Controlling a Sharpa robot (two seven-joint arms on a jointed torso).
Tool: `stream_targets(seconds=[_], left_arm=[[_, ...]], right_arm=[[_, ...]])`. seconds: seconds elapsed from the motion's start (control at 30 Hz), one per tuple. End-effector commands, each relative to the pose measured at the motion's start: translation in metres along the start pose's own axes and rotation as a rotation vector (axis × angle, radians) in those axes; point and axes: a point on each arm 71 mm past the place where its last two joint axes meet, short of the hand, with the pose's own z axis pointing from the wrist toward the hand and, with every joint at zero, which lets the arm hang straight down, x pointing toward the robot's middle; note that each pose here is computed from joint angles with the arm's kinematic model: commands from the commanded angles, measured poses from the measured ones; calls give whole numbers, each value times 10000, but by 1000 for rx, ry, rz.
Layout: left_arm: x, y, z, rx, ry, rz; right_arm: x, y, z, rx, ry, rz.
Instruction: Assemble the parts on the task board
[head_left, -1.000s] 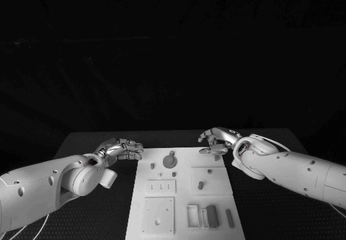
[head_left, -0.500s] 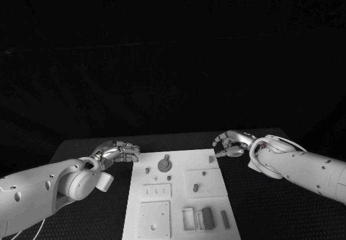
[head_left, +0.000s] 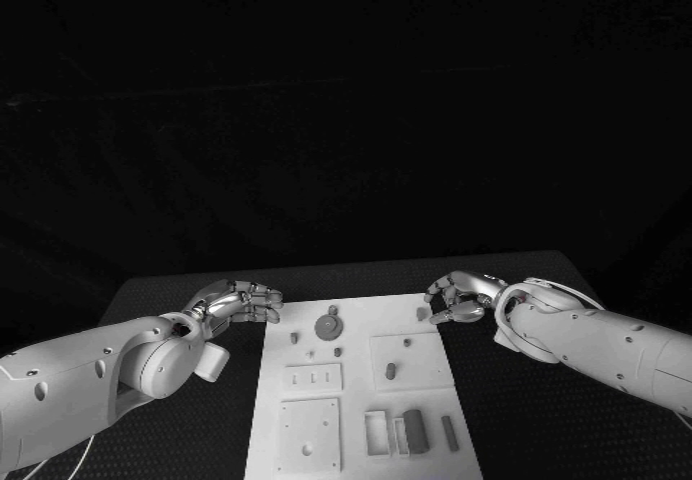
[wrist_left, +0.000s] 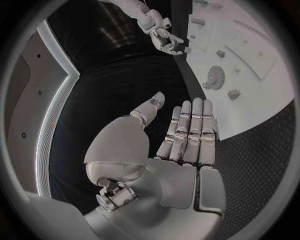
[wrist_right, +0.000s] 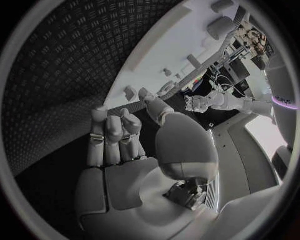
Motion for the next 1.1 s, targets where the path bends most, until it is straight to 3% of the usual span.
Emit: stream_targets(seconds=[0.03,0.37,1.1], left_arm=[[48,-12,13,17,29,-3],[78,-1,28,9,33,-4],[80,5,22,0,39,-6]], right_arm=[[30,-2,33,-5,-11,-9],[143,10,88,5,-5,-6],[216,37,145,4,4,-4]])
